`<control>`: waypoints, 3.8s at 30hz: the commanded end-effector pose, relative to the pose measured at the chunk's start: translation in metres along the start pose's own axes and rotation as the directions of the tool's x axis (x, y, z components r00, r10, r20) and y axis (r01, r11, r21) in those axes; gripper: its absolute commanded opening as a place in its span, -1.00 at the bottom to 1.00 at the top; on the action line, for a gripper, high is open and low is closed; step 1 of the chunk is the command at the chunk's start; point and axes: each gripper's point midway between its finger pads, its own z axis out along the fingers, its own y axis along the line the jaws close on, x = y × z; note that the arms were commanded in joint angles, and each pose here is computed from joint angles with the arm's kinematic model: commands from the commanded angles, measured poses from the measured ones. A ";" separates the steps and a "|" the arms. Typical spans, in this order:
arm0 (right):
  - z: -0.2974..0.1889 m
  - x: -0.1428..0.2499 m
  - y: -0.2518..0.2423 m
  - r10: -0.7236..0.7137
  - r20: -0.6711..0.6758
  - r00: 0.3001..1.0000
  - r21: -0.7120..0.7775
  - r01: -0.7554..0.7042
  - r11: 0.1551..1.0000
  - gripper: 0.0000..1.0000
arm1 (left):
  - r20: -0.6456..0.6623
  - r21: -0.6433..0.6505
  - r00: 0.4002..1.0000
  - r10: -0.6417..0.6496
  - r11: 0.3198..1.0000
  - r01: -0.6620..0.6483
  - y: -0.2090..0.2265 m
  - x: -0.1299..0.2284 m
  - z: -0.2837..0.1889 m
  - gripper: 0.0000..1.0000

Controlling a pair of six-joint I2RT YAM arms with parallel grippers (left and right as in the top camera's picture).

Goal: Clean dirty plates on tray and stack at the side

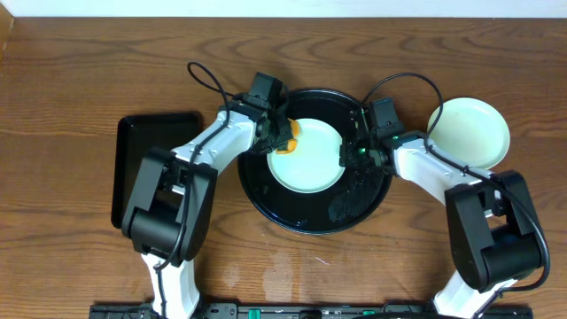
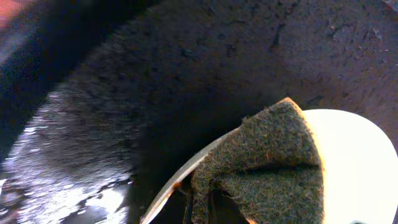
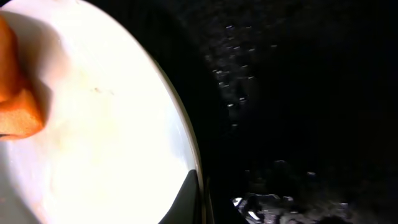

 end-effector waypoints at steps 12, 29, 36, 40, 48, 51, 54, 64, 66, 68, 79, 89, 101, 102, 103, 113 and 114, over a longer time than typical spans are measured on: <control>0.008 0.008 -0.008 -0.005 -0.025 1.000 0.036 0.006 0.999 -0.98 | 0.431 -0.201 0.897 0.102 0.979 -0.015 0.031 -0.055 -0.173 -0.85; 0.008 0.006 -0.007 -0.007 -0.017 1.000 0.032 0.008 0.999 -0.98 | -0.044 0.146 0.990 0.131 0.981 -0.124 -0.056 0.048 -0.046 -0.84; 0.008 0.007 -0.008 -0.006 -0.023 1.000 0.035 0.006 0.999 -0.97 | -0.152 0.072 0.982 0.109 0.993 -0.099 -0.045 0.077 0.003 -0.85; 0.008 0.007 -0.008 -0.006 -0.022 1.000 0.035 0.007 0.999 -0.97 | -0.111 -0.071 0.989 0.094 0.992 -0.103 -0.017 0.070 0.010 -0.85; 0.008 0.008 -0.008 -0.005 -0.026 1.000 0.038 0.006 0.999 -0.97 | 0.036 -0.427 0.982 0.184 0.891 -0.152 0.046 0.037 -0.009 -0.85; 0.008 0.008 -0.008 -0.005 -0.026 1.000 0.038 0.006 0.999 -0.98 | 0.078 -0.486 0.974 0.215 0.861 -0.151 0.051 0.025 -0.021 -0.85; 0.008 0.008 -0.008 -0.024 -0.027 0.999 0.037 0.025 0.999 -0.97 | 0.114 -0.499 0.959 0.261 0.849 -0.172 0.046 0.013 -0.034 -0.85; 0.000 0.003 -0.002 -0.101 -0.009 0.995 0.018 0.102 0.995 -0.97 | 0.363 -0.469 0.893 0.267 0.880 -0.073 0.029 -0.022 -0.137 -0.85; -0.008 -0.002 0.003 -0.130 0.013 0.991 0.011 0.130 0.991 -0.97 | 0.378 -0.444 0.893 0.242 0.894 -0.055 0.032 -0.022 -0.156 -0.85; -0.018 -0.009 0.010 -0.163 0.047 0.986 0.003 0.163 0.987 -0.97 | 0.387 -0.419 0.899 0.203 0.907 -0.025 0.043 -0.022 -0.177 -0.85; -0.116 -0.052 0.043 -0.383 0.317 0.868 0.138 0.357 0.924 -0.97 | 0.293 -0.425 0.942 -0.164 0.860 0.282 0.164 0.001 -0.238 -0.85; -0.163 -0.060 0.047 -0.500 0.387 0.775 0.410 0.341 0.846 -0.86 | 0.277 -0.460 0.927 -0.252 0.813 0.359 0.197 0.011 -0.239 -0.85; -0.071 -0.011 0.005 -0.135 0.058 0.989 0.099 0.129 0.987 0.37 | 0.279 -0.459 0.927 -0.252 0.813 0.359 0.197 0.010 -0.239 -0.84; -0.064 -0.011 0.002 -0.116 0.030 0.993 0.086 0.113 0.990 0.38 | 0.279 -0.459 0.927 -0.252 0.813 0.359 0.197 0.010 -0.239 -0.84; -0.059 -0.011 0.000 -0.105 0.014 0.994 0.078 0.104 0.992 0.38 | 0.279 -0.459 0.927 -0.251 0.813 0.359 0.197 0.010 -0.239 -0.84; -0.051 -0.037 -0.004 -0.091 -0.169 0.981 0.203 0.125 0.971 0.38 | 0.279 -0.459 0.927 -0.251 0.813 0.358 0.197 0.010 -0.239 -0.84; -0.050 -0.040 -0.006 -0.091 -0.167 0.982 0.216 0.127 0.968 0.37 | 0.279 -0.459 0.927 -0.251 0.813 0.358 0.197 0.010 -0.239 -0.84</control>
